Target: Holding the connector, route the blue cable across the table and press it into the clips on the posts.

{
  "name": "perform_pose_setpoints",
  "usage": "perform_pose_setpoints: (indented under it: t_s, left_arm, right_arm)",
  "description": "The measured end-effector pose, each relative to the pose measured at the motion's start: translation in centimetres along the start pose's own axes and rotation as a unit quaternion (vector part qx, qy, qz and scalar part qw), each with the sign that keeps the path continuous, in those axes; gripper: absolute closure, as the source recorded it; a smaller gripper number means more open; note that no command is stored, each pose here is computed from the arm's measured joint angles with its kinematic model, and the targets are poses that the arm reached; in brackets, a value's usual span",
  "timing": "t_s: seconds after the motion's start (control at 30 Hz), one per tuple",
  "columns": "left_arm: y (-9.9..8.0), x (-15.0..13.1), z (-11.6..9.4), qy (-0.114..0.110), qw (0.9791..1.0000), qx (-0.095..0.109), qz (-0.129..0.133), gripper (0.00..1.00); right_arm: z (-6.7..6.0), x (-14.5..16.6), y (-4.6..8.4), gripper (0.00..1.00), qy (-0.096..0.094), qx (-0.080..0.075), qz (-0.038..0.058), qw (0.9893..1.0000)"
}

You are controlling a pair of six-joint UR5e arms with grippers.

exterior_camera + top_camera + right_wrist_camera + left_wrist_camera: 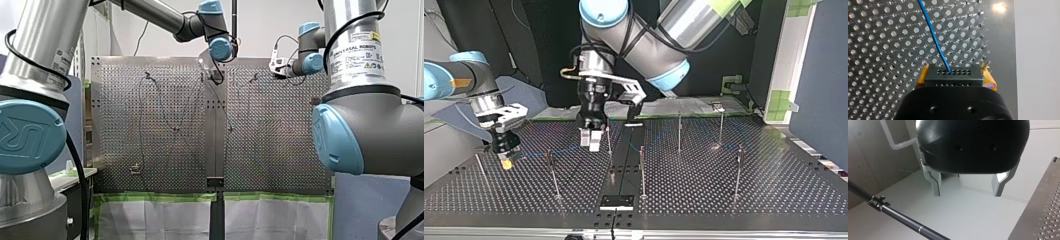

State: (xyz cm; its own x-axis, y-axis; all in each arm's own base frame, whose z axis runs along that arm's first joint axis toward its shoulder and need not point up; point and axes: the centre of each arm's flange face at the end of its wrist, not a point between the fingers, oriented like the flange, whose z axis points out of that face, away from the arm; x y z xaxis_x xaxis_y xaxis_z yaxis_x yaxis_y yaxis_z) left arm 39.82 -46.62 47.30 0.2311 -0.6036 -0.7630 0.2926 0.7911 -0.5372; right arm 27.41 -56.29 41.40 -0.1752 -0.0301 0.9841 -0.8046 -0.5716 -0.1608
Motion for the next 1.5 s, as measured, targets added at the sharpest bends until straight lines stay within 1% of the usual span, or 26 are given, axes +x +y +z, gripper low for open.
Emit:
perform_pose_setpoints:
  t_s: [0.1, 0.2, 0.33, 0.43, 0.6, 0.9, 1.07, 1.5]
  left_arm:
    - [0.7, 0.7, -0.5, 0.0, 1.0, -0.001, -0.001, 0.0]
    - [1.7, 2.3, -1.0, 0.005, 1.0, -0.001, 0.003, 0.0]
    - [3.4, 5.5, -2.0, 0.019, 0.9998, -0.005, 0.009, 0.0]
    - [4.8, 7.6, -2.9, 0.027, 0.9995, -0.015, 0.008, 0.0]
    - [6.8, 10.9, -4.5, 0.041, 0.9987, -0.028, 0.006, 0.0]
    - [10.5, 16.2, -7.5, 0.069, 0.9965, -0.039, 0.024, 0.0]
    - [12.0, 17.5, -9.0, 0.075, 0.9959, -0.041, 0.03, 0.0]
    - [14.8, 18.7, -12.4, 0.078, 0.9957, -0.038, 0.034, 0.0]
  right_arm:
    - [0.0, 0.0, 0.0, 1.0, 0.0, -0.001, 0.0001, 1.0]
    - [0.0, 0.0, 0.0, 1.0, 0.0, -0.002, 0.0, 1.0]
    - [0.0, 0.0, 0.0, 1.0, 0.0, -0.003, 0.0001, 1.0]
    - [0.0, 0.0, 0.0, 1.0, -0.001, -0.003, 0.0, 1.0]
    - [0.0, 0.0, 0.0, 1.0, -0.001, -0.003, -0.0004, 1.0]
    - [0.0, -0.1, 0.1, 1.0, -0.001, -0.004, -0.001, 1.0]
    - [-0.1, -0.1, 0.3, 1.0, -0.001, -0.006, -0.001, 1.0]
    - [-0.1, -0.1, 0.4, 1.0, -0.001, -0.01, -0.0009, 1.0]
